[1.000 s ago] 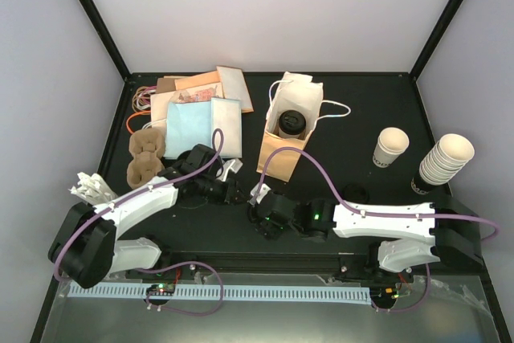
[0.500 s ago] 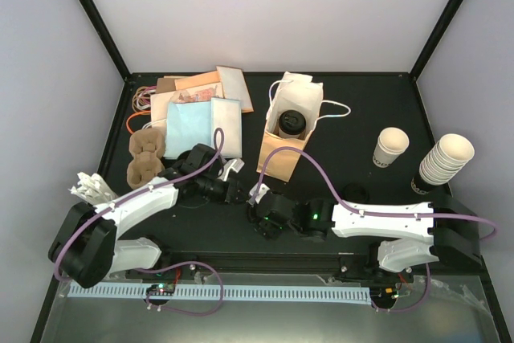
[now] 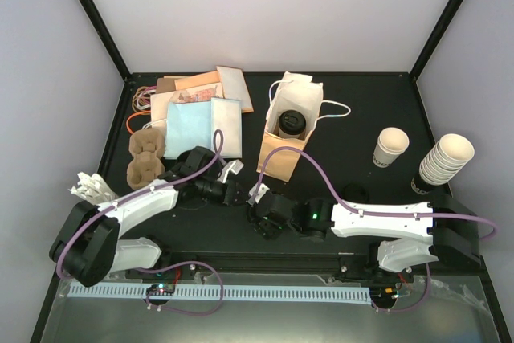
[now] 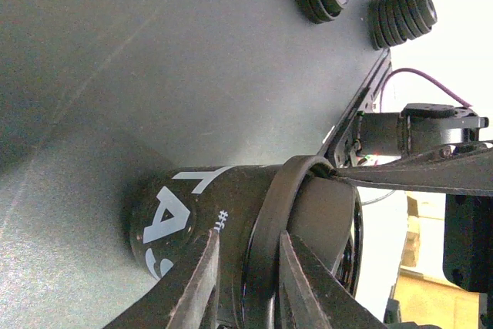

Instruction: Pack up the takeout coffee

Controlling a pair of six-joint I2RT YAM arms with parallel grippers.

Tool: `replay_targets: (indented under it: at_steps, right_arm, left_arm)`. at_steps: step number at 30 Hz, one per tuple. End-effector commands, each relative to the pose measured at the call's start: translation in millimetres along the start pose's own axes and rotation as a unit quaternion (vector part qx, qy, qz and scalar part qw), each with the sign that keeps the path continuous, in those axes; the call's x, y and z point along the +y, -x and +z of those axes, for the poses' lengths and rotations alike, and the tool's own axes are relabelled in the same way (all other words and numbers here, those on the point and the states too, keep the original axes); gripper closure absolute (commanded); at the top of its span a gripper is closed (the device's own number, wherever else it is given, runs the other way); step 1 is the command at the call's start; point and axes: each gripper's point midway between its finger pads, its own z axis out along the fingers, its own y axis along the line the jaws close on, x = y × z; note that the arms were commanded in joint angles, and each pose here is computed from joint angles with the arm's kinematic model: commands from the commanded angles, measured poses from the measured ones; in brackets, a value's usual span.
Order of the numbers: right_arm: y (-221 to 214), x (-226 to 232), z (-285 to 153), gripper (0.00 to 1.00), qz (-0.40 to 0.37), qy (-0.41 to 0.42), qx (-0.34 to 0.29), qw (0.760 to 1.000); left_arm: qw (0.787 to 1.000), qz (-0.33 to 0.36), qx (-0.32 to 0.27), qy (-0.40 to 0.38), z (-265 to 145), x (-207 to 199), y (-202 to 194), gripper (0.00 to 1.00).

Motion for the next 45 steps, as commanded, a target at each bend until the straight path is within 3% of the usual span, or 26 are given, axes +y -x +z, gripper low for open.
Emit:
replay_targets:
  at_steps: [1, 20, 31, 36, 41, 45]
  right_arm:
    - [-62.9, -2.7, 14.3, 0.28, -0.032, -0.002, 0.114, 0.993]
    - [-78.5, 8.5, 17.3, 0.29, -0.018, 0.029, 0.147, 0.988]
    - [-87.5, 12.3, 21.3, 0.29, -0.018, 0.034, 0.176, 0.984]
    - [-92.8, 10.7, 22.0, 0.29, -0.015, 0.027, 0.192, 0.981]
    - [-93.3, 6.6, 22.4, 0.29, -0.005, 0.011, 0.199, 0.98]
    - [-91.8, 8.7, 24.1, 0.29, 0.014, 0.008, 0.205, 0.979]
  left_arm:
    - [0.999, -0.031, 0.028, 0.0, 9.1, 15.5, -22.4, 0.77]
    - [0.991, -0.117, 0.045, 0.04, 26.2, 67.6, -67.0, 0.79]
    - [0.991, -0.124, 0.036, 0.038, 30.9, 80.3, -78.8, 0.78]
    - [0.992, -0.116, 0.015, 0.04, 32.1, 80.3, -78.6, 0.73]
    - [0.992, -0.109, -0.013, 0.054, 33.4, 82.4, -79.9, 0.58]
    - [0.992, -0.108, -0.035, 0.06, 34.0, 83.2, -82.6, 0.52]
